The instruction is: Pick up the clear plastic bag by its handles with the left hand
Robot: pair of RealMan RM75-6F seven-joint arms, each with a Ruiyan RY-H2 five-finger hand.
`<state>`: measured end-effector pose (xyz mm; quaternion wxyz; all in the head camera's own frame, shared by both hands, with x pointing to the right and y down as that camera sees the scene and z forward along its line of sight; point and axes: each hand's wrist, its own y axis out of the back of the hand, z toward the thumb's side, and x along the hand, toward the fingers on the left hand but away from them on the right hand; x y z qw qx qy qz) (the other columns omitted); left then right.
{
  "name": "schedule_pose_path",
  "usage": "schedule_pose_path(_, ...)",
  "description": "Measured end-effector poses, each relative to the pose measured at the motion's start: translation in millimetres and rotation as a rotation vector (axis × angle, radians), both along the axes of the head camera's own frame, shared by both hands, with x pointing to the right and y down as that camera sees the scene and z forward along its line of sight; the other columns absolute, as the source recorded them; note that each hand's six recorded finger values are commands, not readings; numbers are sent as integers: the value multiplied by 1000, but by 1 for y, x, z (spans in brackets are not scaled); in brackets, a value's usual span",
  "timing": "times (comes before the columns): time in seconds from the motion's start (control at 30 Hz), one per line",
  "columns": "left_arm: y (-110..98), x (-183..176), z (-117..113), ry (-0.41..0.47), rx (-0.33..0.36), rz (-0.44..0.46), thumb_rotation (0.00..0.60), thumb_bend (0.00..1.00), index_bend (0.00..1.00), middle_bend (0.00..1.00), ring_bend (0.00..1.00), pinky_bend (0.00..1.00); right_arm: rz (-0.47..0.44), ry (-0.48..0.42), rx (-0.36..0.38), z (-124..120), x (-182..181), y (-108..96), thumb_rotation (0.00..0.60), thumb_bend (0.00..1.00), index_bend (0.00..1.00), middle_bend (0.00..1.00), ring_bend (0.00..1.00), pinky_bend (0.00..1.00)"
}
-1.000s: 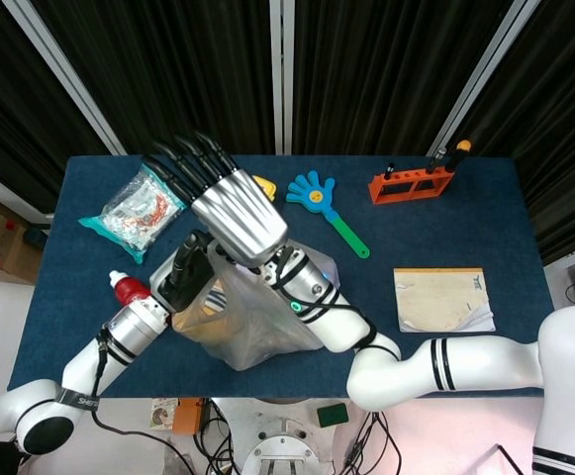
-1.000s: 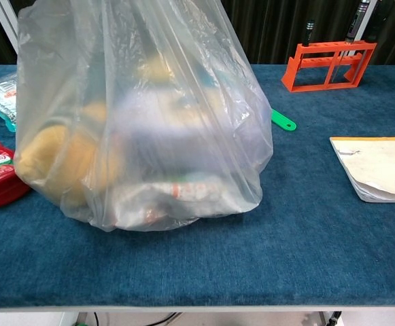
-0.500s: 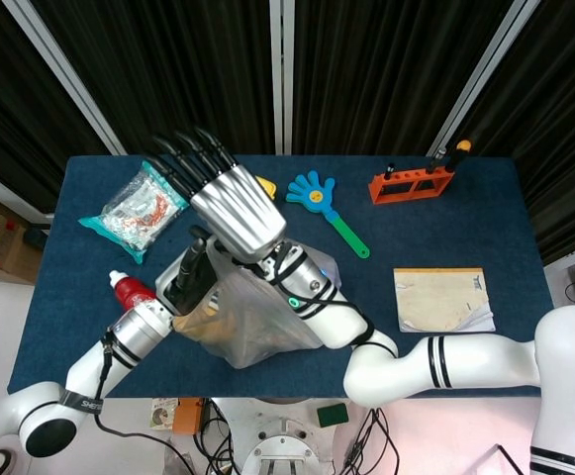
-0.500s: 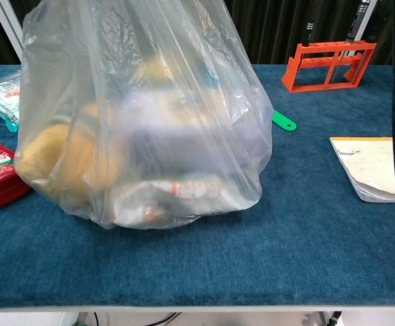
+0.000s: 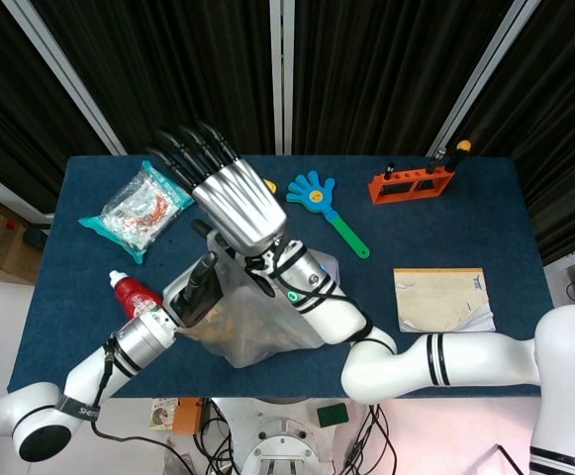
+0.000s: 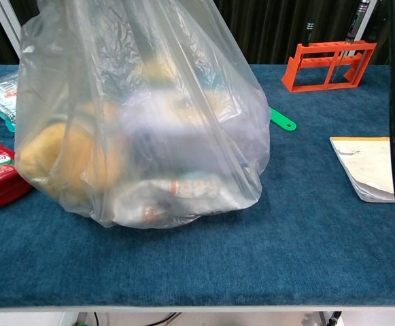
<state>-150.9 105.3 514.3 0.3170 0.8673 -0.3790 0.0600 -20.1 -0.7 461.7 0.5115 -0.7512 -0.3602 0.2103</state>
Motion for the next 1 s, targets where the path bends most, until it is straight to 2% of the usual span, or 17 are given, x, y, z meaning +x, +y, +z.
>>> schedule_pose_path(0.33, -2, -8, -4, -4, 13, -8, 130, 31, 326, 370, 326, 458, 21, 59, -44, 2, 13, -9, 600, 161, 0, 0, 0, 0)
schedule_pose_path(0.53, -1, -9, 1, -12, 3, 6, 116, 31, 430, 482, 430, 552, 21, 77, -61, -2, 21, -12, 600, 141, 0, 0, 0, 0)
schedule_pose_path(0.7, -5, -12, 2, -21, 9, -2, 106, 31, 470, 524, 469, 609, 25, 105, -107, -2, 30, -16, 600, 125, 0, 0, 0, 0)
schedule_pose_path(1.0, -8, -18, 2, -21, -1, -16, 104, 31, 487, 549, 491, 629, 21, 168, -204, -6, 51, -26, 600, 104, 0, 0, 0, 0)
